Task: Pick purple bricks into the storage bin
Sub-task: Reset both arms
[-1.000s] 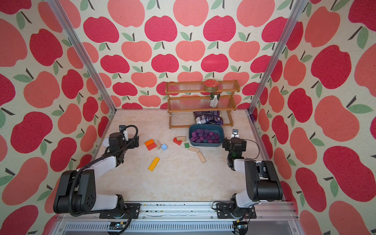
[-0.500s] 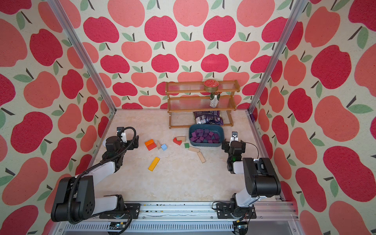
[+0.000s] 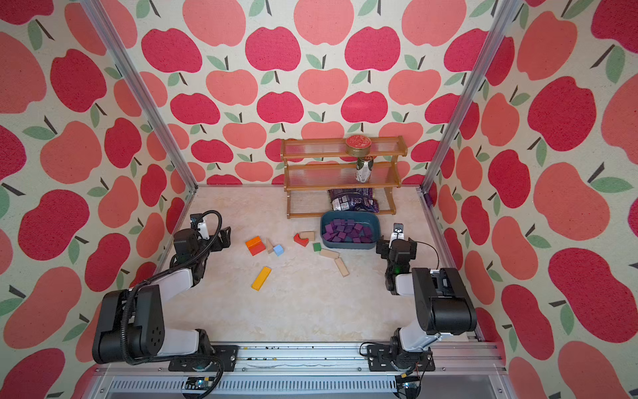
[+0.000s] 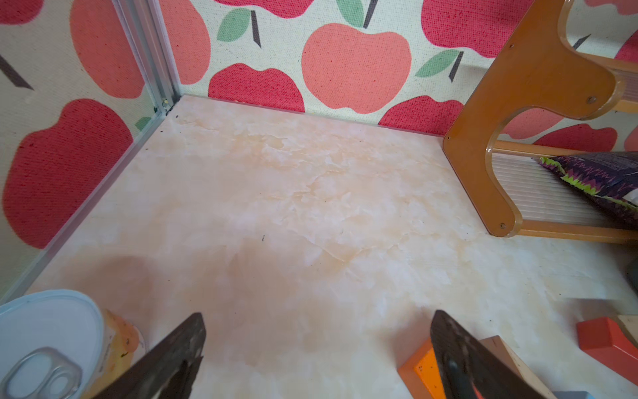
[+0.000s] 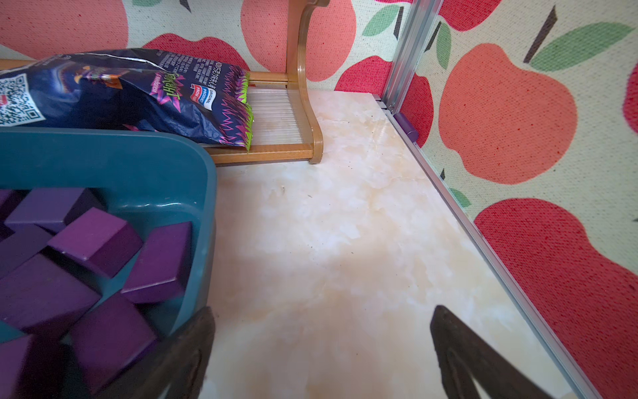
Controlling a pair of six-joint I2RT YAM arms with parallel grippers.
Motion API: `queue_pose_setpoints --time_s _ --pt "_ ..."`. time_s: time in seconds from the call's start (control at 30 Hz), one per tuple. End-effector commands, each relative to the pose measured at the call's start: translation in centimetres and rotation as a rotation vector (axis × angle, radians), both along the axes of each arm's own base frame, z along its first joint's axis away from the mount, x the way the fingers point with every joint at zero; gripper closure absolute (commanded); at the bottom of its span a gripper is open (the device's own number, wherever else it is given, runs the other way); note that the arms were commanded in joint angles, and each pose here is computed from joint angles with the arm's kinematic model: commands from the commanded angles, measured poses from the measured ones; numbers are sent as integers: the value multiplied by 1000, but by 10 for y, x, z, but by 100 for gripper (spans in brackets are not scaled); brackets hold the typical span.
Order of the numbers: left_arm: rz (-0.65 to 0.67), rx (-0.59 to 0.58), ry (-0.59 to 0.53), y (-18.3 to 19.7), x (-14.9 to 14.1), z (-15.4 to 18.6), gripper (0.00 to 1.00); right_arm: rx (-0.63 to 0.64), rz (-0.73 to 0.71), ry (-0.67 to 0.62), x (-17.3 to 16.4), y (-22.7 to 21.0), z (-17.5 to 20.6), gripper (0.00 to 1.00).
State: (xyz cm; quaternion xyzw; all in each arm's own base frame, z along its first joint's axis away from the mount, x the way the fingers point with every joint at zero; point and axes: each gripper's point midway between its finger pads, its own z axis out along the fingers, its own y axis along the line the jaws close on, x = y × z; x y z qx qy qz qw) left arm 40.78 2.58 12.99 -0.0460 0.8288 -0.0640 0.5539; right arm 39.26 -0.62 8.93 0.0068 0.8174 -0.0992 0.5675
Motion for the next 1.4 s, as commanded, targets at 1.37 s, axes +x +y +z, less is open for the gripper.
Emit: queue_pose_setpoints --time_s 1.37 --pt "-85 -132 -142 3 20 4 1 -12 5 -11 1 2 3 1"
